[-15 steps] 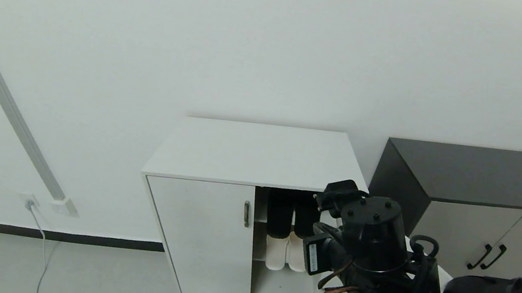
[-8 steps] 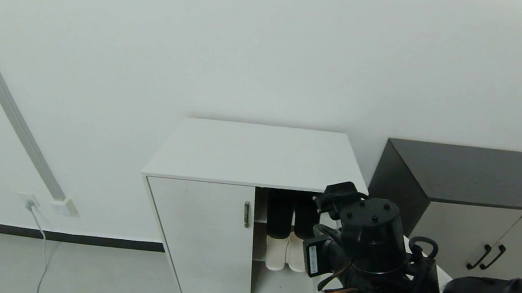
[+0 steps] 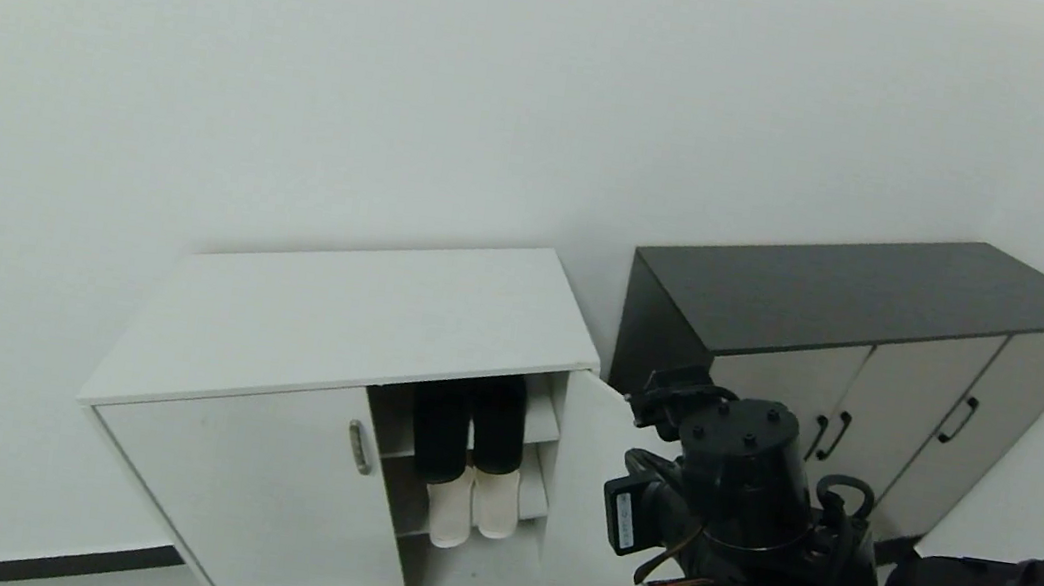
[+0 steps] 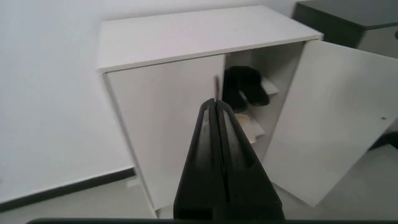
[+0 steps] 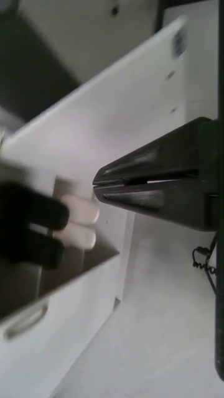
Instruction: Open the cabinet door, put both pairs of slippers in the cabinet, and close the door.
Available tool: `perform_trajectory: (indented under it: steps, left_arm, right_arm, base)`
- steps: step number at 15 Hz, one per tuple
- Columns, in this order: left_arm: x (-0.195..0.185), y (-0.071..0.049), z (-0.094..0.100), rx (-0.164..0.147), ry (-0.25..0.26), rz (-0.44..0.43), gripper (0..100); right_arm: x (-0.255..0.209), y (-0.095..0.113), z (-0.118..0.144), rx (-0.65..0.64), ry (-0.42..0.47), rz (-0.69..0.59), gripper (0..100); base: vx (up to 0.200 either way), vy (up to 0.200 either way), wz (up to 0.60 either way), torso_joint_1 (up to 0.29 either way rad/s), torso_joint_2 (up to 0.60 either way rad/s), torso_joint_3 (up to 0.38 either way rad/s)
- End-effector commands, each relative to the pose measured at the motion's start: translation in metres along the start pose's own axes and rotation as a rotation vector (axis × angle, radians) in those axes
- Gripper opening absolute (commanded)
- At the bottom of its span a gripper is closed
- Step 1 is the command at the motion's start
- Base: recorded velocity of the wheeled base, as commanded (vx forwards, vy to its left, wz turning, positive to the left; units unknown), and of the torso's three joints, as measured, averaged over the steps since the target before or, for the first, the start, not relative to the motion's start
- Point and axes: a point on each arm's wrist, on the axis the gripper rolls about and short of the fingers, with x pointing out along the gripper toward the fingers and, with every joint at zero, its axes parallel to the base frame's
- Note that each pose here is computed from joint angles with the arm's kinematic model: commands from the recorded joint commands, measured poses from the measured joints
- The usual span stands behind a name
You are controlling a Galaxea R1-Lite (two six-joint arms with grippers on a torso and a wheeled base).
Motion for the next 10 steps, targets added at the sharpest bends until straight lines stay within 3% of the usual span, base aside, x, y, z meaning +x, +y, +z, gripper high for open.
perform_trajectory:
  steps: [1, 2, 8, 10]
  left_arm:
    - [0.0001, 0.0000, 0.0001, 0.000, 0.001, 0.000, 0]
    - [0.0000, 0.0000, 0.0001, 0.000, -0.001, 0.000, 0]
    - [0.0000, 0.0000, 0.0001, 0.000, -0.001, 0.000, 0]
    - [0.0000, 0.0000, 0.0001, -0.002, -0.001, 0.002, 0]
  right_arm:
    - [-0.0002, -0.0001, 0.0001, 0.000, 0.000, -0.001, 0]
    - [-0.0002, -0.0001, 0.0001, 0.000, 0.000, -0.001, 0]
    - [0.0003, -0.0009, 0.0005, -0.004, -0.003, -0.003, 0]
    - [0.0025, -0.0049, 0.0010, 0.001, -0.002, -0.014, 0]
  base:
    - [0.000, 0.000, 0.00, 0.000, 0.00, 0.000]
    - [0.000, 0.000, 0.00, 0.000, 0.00, 0.000]
    - [-0.200, 0.000, 0.00, 0.010, 0.00, 0.002]
    - [0.000, 0.000, 0.00, 0.000, 0.00, 0.000]
